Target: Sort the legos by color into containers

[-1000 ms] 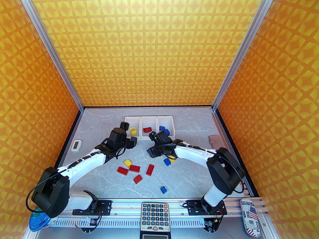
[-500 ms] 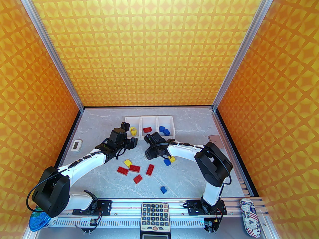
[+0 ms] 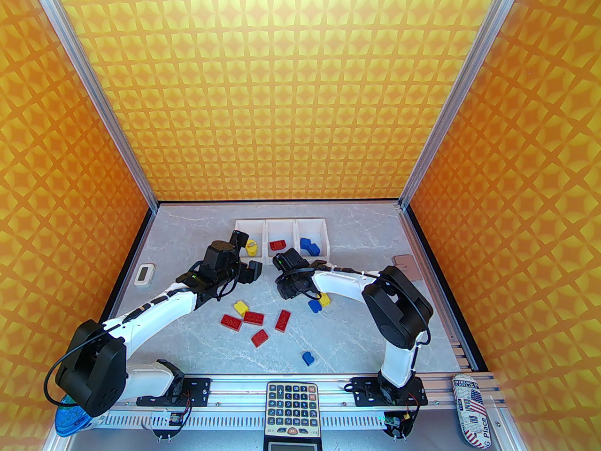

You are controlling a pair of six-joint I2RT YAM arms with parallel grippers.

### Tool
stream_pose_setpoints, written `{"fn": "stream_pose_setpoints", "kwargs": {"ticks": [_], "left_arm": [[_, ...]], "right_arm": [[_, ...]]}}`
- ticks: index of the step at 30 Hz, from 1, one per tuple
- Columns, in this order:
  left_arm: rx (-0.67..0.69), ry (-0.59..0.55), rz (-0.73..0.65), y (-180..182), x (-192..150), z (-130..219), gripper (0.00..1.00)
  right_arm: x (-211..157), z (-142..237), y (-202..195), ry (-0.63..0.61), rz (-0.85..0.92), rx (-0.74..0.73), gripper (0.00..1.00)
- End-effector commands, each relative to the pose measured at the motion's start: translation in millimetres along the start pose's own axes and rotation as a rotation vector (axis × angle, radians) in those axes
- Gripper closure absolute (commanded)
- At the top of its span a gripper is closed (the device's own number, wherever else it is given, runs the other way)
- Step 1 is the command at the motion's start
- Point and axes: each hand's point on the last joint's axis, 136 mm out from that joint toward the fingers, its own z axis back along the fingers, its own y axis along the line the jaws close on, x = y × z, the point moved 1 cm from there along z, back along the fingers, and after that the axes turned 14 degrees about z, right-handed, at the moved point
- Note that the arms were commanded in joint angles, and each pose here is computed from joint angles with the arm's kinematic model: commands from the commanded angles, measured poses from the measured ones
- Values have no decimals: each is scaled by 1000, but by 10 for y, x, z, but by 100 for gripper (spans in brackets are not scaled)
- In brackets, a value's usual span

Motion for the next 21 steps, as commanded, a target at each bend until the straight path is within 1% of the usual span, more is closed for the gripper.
{"fn": "stream_pose_setpoints", "kwargs": {"ticks": [1, 6, 13, 21], "left_arm": [[-34, -5, -22, -48, 35, 69, 18], [-104, -24, -35, -157, 54, 145, 18], [-145, -23, -38, -229, 56, 175, 18], [-153, -25, -41, -250, 57, 191, 18]], "right_arm": [[6, 61, -54, 12, 13, -38, 67], [119, 323, -84, -42, 18, -54, 68], [263, 689, -183, -105, 18, -105, 69], [289, 931, -514, -136, -61, -163, 69]]}}
